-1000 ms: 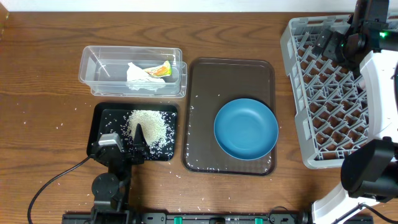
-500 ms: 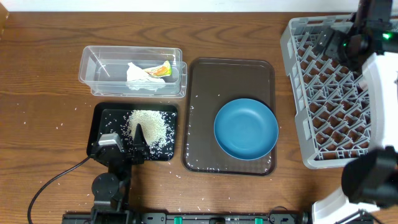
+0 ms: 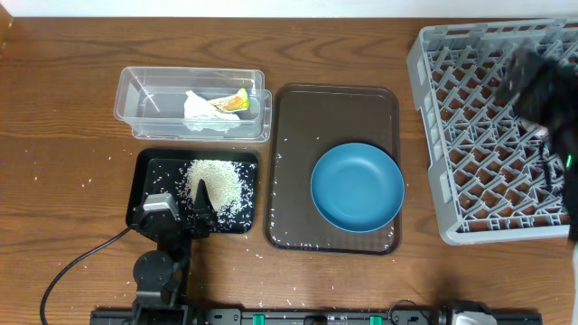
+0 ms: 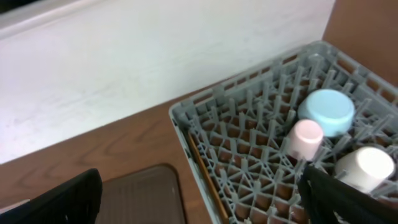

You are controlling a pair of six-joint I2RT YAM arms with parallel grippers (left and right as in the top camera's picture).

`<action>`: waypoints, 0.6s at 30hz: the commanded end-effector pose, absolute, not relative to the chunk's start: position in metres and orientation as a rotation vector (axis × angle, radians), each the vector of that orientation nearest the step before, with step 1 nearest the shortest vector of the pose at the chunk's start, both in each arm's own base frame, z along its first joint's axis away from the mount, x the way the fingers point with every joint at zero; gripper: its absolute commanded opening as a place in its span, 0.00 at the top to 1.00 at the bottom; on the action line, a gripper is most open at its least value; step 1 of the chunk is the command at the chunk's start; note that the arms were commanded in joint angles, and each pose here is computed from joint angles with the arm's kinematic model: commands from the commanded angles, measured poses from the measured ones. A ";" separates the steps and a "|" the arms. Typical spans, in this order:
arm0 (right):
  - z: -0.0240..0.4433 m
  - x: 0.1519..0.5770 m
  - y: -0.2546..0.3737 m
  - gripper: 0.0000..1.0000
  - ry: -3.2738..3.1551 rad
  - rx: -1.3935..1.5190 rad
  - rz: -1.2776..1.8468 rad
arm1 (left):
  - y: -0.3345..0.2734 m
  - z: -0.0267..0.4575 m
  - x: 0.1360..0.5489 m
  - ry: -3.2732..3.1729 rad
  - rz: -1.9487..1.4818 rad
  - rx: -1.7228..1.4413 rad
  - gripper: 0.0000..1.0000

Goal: Sort waste into correct bins and load items into the dishwasher rack

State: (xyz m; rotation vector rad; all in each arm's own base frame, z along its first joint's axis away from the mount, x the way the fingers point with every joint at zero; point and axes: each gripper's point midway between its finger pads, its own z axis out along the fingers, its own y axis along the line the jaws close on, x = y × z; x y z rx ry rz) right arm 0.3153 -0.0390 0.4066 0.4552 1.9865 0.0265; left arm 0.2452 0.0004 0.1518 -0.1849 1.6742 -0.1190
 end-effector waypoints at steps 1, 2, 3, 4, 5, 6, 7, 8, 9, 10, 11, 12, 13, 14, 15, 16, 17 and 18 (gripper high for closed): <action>0.366 0.299 -0.041 0.01 2.026 0.447 -0.025 | 0.005 0.133 0.244 1.730 -0.085 -0.197 0.10; 0.356 0.295 -0.037 0.01 2.009 0.430 0.001 | 0.005 0.133 0.244 1.730 -0.085 -0.197 0.10; 0.346 0.291 -0.032 0.01 1.989 0.409 0.032 | 0.005 0.133 0.244 1.731 -0.085 -0.197 0.10; 0.339 0.289 -0.027 0.01 1.974 0.389 0.054 | 0.005 0.133 0.244 1.731 -0.085 -0.197 0.10; 0.328 0.286 -0.019 0.01 1.948 0.345 0.087 | 0.005 0.133 0.244 1.731 -0.085 -0.197 0.10; 0.321 0.283 -0.014 0.01 1.929 0.303 0.101 | 0.005 0.133 0.244 1.730 -0.085 -0.197 0.10; 0.312 0.279 -0.009 0.01 1.909 0.256 0.108 | 0.005 0.133 0.244 1.730 -0.085 -0.197 0.10; 0.301 0.273 -0.003 0.01 1.886 0.210 0.117 | 0.005 0.133 0.244 1.731 -0.085 -0.197 0.10; 0.296 0.270 -0.002 0.01 1.876 0.199 0.120 | 0.005 0.133 0.244 1.731 -0.085 -0.197 0.10; 0.289 0.264 0.000 0.01 1.857 0.191 0.123 | 0.005 0.133 0.244 1.730 -0.085 -0.197 0.10; 0.283 0.260 0.000 0.01 1.840 0.188 0.126 | 0.005 0.133 0.244 1.731 -0.085 -0.197 0.10; 0.277 0.255 0.000 0.01 1.816 0.183 0.128 | 0.005 0.133 0.244 1.731 -0.085 -0.197 0.10; 0.274 0.251 0.000 0.01 1.801 0.181 0.128 | 0.005 0.133 0.244 1.730 -0.085 -0.197 0.10; 0.270 0.247 0.000 0.01 1.779 0.174 0.129 | 0.005 0.133 0.244 1.730 -0.085 -0.197 0.10; 0.266 0.243 0.001 0.01 1.762 0.170 0.134 | 0.005 0.133 0.244 1.730 -0.085 -0.197 0.10; 0.263 0.240 0.001 0.01 1.747 0.167 0.137 | 0.005 0.133 0.244 1.731 -0.085 -0.197 0.10; 0.260 0.237 0.002 0.01 1.736 0.163 0.141 | 0.005 0.133 0.244 1.731 -0.085 -0.197 0.10; 0.257 0.236 0.002 0.01 1.723 0.162 0.143 | 0.005 0.133 0.244 1.731 -0.085 -0.197 0.10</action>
